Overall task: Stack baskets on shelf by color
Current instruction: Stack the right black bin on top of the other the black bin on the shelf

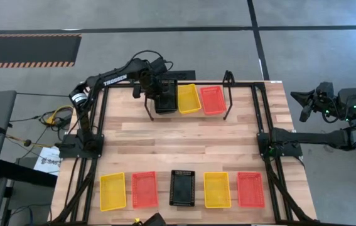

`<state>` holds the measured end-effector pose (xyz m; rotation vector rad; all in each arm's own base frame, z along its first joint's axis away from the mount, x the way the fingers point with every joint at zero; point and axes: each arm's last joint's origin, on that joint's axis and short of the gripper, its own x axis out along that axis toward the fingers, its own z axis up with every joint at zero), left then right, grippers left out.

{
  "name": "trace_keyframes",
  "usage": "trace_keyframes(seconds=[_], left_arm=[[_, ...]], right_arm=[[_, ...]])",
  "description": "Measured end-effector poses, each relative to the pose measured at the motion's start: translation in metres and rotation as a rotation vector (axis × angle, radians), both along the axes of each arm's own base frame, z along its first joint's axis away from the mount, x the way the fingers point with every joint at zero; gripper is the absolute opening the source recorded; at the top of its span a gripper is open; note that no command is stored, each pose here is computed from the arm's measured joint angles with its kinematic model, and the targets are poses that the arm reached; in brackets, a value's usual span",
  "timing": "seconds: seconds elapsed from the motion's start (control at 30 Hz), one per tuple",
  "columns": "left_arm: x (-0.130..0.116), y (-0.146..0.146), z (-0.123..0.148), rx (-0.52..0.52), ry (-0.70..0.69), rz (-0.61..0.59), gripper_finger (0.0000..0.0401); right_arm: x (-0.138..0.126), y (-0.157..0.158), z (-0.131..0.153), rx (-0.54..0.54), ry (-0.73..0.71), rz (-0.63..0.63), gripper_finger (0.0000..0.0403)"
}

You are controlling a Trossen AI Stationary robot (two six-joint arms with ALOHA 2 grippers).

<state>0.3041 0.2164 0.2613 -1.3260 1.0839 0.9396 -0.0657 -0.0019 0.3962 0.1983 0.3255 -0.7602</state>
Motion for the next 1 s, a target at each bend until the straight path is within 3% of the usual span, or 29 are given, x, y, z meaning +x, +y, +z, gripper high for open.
trace_keyframes(seconds=[1.0], left_arm=[[0.0039,-0.0084,0.0005,0.037,0.049,-0.048,0.0]], right_arm=[[0.0001,0.0007,-0.0008,0.007,0.01,0.028,0.0003]])
